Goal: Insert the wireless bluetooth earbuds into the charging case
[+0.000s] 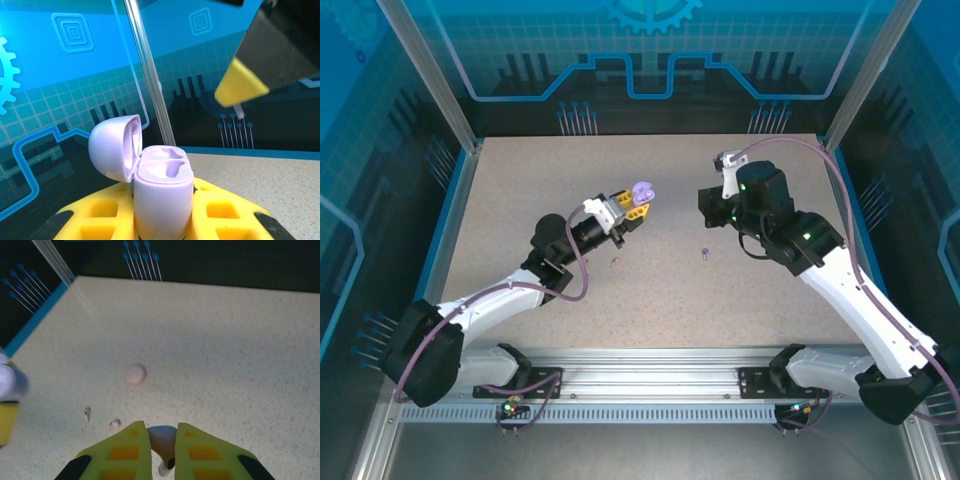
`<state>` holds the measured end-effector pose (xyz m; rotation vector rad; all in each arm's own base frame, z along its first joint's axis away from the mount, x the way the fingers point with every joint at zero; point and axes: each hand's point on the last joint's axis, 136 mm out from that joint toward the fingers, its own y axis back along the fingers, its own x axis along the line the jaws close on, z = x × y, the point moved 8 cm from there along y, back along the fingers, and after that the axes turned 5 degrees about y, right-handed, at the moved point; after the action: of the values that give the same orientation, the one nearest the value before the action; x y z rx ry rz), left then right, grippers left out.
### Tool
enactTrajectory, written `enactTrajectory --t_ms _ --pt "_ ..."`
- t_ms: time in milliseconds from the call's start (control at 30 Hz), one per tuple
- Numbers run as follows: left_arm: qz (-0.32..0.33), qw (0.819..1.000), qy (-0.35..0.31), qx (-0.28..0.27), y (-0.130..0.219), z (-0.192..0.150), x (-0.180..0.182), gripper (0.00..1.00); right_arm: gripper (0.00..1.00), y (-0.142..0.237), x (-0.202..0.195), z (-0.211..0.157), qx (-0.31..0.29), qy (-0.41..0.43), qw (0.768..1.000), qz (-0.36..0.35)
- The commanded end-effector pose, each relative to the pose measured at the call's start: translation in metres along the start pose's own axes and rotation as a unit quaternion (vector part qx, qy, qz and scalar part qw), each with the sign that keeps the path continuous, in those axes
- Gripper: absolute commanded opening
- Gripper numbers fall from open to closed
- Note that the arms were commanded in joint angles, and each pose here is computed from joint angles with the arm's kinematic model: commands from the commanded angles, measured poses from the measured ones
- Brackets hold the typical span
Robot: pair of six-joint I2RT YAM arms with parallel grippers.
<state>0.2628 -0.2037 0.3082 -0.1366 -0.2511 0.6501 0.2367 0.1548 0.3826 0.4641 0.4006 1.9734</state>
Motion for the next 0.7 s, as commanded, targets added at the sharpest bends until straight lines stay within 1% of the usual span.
enactTrajectory --t_ms 0,233,433,667 --pt "0.008 1.0 -0.026 -0.015 -0.004 0.009 0.001 0.0 0.12 0.011 0.018 0.014 -0.059 0.001 0.998 0.035" --pt "0.008 1.0 -0.001 -0.015 -0.007 0.007 0.002 0.0 0.12 0.024 0.057 0.02 -0.136 0.035 0.985 0.105" --pt "0.005 1.0 0.01 -0.017 -0.007 0.007 0.001 0.0 0.12 0.021 0.084 0.015 -0.165 0.085 0.971 0.152" --pt "-0.005 1.0 0.014 -0.024 -0.007 0.013 0.0 0.0 0.12 0.006 0.09 0.011 -0.169 0.09 0.97 0.149"
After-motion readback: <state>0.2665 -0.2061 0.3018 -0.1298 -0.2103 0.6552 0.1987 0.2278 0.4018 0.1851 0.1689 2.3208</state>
